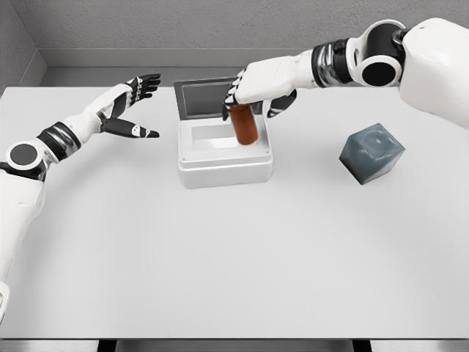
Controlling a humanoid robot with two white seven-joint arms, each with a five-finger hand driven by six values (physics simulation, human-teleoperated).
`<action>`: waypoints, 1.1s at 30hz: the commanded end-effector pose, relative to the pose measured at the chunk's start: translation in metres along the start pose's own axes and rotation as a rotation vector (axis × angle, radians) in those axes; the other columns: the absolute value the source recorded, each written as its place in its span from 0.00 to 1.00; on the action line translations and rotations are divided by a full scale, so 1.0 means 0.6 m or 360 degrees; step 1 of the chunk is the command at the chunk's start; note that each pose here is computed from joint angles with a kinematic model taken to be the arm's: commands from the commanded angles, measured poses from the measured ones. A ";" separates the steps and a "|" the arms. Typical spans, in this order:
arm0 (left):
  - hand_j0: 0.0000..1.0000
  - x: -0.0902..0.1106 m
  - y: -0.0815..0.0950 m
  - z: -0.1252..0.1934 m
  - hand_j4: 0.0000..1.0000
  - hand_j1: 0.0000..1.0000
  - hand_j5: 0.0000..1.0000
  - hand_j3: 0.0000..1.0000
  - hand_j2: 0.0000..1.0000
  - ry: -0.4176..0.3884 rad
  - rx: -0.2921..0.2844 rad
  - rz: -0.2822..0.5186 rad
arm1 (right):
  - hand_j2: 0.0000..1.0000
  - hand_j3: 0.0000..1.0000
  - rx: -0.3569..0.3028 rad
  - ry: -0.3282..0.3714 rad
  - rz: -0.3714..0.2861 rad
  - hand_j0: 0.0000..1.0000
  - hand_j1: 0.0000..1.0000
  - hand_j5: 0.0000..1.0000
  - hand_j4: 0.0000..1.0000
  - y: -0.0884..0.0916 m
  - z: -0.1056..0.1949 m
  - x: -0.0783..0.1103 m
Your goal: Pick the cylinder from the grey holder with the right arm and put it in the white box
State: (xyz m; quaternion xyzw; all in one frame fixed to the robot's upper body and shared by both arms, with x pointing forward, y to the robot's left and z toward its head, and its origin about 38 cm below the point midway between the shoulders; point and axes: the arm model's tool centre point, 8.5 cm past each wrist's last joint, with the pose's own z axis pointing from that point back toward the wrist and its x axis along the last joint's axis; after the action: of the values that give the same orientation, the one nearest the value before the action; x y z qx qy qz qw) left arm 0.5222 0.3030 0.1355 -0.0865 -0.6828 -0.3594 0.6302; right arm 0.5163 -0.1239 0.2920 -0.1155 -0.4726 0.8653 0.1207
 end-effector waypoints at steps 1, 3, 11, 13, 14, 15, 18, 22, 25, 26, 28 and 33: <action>1.00 0.002 0.001 0.000 1.00 1.00 1.00 1.00 1.00 -0.0009 0.0006 0.0009 | 0.85 0.85 -0.0006 0.0002 -0.0001 0.85 0.85 0.85 0.85 -0.002 0.002 0.000; 1.00 0.001 0.001 0.000 1.00 1.00 1.00 1.00 1.00 -0.0008 0.0003 0.0008 | 0.88 0.88 -0.0008 -0.0009 0.0005 0.88 0.88 0.88 0.88 -0.003 0.001 0.004; 1.00 0.001 0.000 0.000 1.00 1.00 1.00 1.00 1.00 -0.0012 0.0004 0.0010 | 0.92 0.92 -0.0227 -0.0233 0.0272 0.92 0.92 0.92 0.92 -0.096 0.065 0.108; 1.00 0.001 -0.001 0.000 1.00 1.00 1.00 1.00 1.00 -0.0012 0.0002 0.0009 | 0.92 0.92 -0.0226 -0.0242 0.0279 0.92 0.92 0.92 0.92 -0.095 0.066 0.112; 1.00 0.001 -0.001 0.000 1.00 1.00 1.00 1.00 1.00 -0.0011 0.0003 0.0008 | 0.92 0.92 -0.0225 -0.0251 0.0292 0.92 0.92 0.92 0.92 -0.093 0.073 0.119; 1.00 0.001 -0.001 0.000 1.00 1.00 1.00 1.00 1.00 -0.0011 0.0003 0.0008 | 0.92 0.92 -0.0221 -0.0242 0.0301 0.92 0.92 0.92 0.92 -0.086 0.091 0.121; 1.00 0.006 0.004 -0.001 1.00 1.00 1.00 1.00 1.00 -0.0018 0.0008 0.0002 | 0.94 0.94 -0.0186 -0.0168 0.0286 0.94 0.94 0.94 0.94 -0.052 0.151 0.117; 1.00 0.009 0.017 0.006 1.00 1.00 1.00 1.00 1.00 -0.0010 0.0025 -0.0012 | 1.00 1.00 -0.0156 0.0073 0.0195 1.00 1.00 1.00 1.00 -0.001 0.258 0.079; 1.00 0.030 0.011 -0.003 1.00 1.00 1.00 1.00 1.00 -0.0073 -0.0001 -0.0039 | 1.00 1.00 -0.0167 0.0180 0.0118 1.00 1.00 1.00 1.00 0.034 0.303 0.065; 1.00 0.036 0.009 -0.006 1.00 1.00 1.00 1.00 1.00 -0.0091 -0.0009 -0.0039 | 1.00 1.00 -0.0158 0.0180 0.0098 1.00 1.00 1.00 1.00 0.044 0.303 0.065; 1.00 0.045 0.009 -0.007 1.00 1.00 1.00 1.00 1.00 -0.0134 -0.0002 -0.0012 | 1.00 1.00 -0.0162 0.0174 0.0077 1.00 1.00 1.00 1.00 0.050 0.301 0.066; 1.00 0.064 -0.008 -0.015 1.00 1.00 1.00 1.00 1.00 -0.0194 -0.0084 -0.0010 | 1.00 1.00 -0.0168 0.0207 0.0049 1.00 1.00 1.00 1.00 0.056 0.316 0.061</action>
State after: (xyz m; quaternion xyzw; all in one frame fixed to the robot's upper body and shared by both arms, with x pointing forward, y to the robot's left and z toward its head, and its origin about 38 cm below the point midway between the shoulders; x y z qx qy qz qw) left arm 0.5212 0.2857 0.1638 -0.1094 -0.7075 -0.3714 0.5912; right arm 0.4191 -0.2752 0.3568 -0.1812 -0.5037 0.8352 0.1260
